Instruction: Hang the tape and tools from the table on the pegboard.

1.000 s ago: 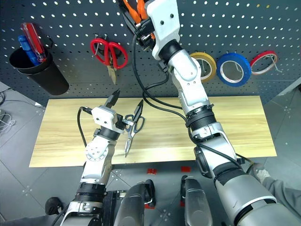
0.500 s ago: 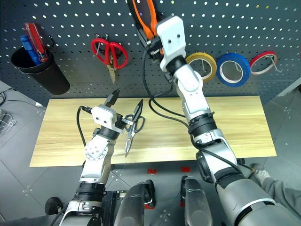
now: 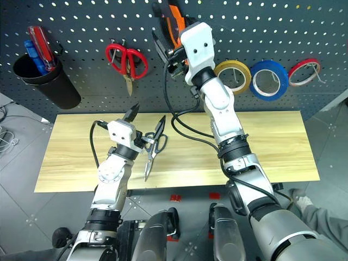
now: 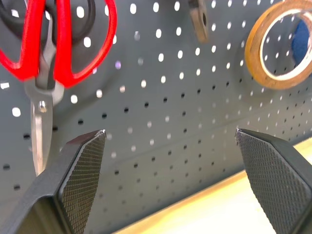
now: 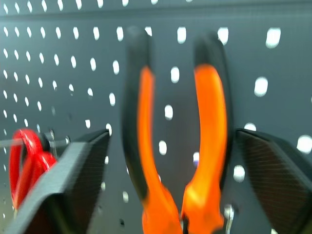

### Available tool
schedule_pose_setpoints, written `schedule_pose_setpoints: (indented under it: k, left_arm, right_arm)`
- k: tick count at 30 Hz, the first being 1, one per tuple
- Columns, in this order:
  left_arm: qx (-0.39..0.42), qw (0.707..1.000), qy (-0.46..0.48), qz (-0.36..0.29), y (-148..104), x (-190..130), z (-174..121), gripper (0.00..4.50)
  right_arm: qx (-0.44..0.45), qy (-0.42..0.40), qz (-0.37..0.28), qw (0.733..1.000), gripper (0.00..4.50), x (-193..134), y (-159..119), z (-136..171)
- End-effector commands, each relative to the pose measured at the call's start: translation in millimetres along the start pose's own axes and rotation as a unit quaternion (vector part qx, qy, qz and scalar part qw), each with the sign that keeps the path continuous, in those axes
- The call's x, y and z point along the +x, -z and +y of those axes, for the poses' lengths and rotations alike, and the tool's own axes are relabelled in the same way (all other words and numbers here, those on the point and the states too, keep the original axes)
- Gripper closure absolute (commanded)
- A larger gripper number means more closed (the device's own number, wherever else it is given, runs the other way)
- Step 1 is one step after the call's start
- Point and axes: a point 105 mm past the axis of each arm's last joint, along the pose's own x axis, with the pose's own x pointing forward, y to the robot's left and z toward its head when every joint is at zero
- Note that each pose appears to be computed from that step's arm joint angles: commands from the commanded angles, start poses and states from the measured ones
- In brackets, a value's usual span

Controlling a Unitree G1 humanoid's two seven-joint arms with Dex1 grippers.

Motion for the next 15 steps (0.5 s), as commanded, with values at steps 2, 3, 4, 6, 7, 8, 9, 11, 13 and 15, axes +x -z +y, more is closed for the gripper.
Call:
schedule_pose_setpoints:
  k: [2, 3, 4, 6, 7, 8, 9, 11, 13, 15]
  left_arm:
    - [0.003, 0.999, -0.003, 0.039, -3.3, -3.2, 16.6, 0.0]
    - [-0.003, 0.998, -0.004, 0.058, -1.7, -5.9, 21.7, 0.0]
    - [-0.014, 0.997, -0.009, 0.073, -1.3, -8.5, 27.6, 0.0]
    - [-0.045, 0.994, -0.017, 0.095, -3.4, -13.9, 39.0, 0.0]
    - [-0.082, 0.989, -0.009, 0.121, -2.3, -19.3, 41.9, 0.0]
    - [-0.117, 0.983, 0.002, 0.139, -3.6, -24.8, 44.2, 0.0]
    - [-0.149, 0.976, 0.013, 0.157, -4.8, -30.3, 45.1, 0.0]
    - [-0.179, 0.966, 0.008, 0.186, -9.1, -40.8, 51.9, 0.0]
    - [-0.176, 0.958, -0.009, 0.227, -8.4, -51.1, 56.2, 0.0]
    - [-0.161, 0.95, -0.027, 0.264, -9.7, -61.2, 58.2, 0.0]
  right_arm:
    - [0.023, -0.011, -0.005, 1.0, 0.05, -16.3, -17.6, -10.1]
    - [0.035, -0.025, 0.01, 0.999, 0.05, -24.8, -15.5, -8.4]
    - [0.045, -0.039, 0.023, 0.998, 0.05, -33.7, -13.8, -6.7]
    - [0.057, -0.062, 0.055, 0.995, 0.05, -53.1, -10.4, -4.4]
    - [0.071, -0.073, 0.076, 0.992, 0.05, -65.5, -8.5, -3.1]
    - [0.084, -0.085, 0.098, 0.988, 0.05, -78.9, -7.3, -1.8]
    - [0.099, -0.101, 0.125, 0.982, 0.05, -91.8, -5.9, 0.8]
    - [0.111, -0.139, 0.18, 0.967, 0.05, -118.9, -3.9, 6.9]
    - [0.134, -0.158, 0.222, 0.953, 0.05, -138.9, -1.2, 11.8]
    - [0.16, -0.179, 0.259, 0.936, 0.05, -158.6, 3.2, 20.4]
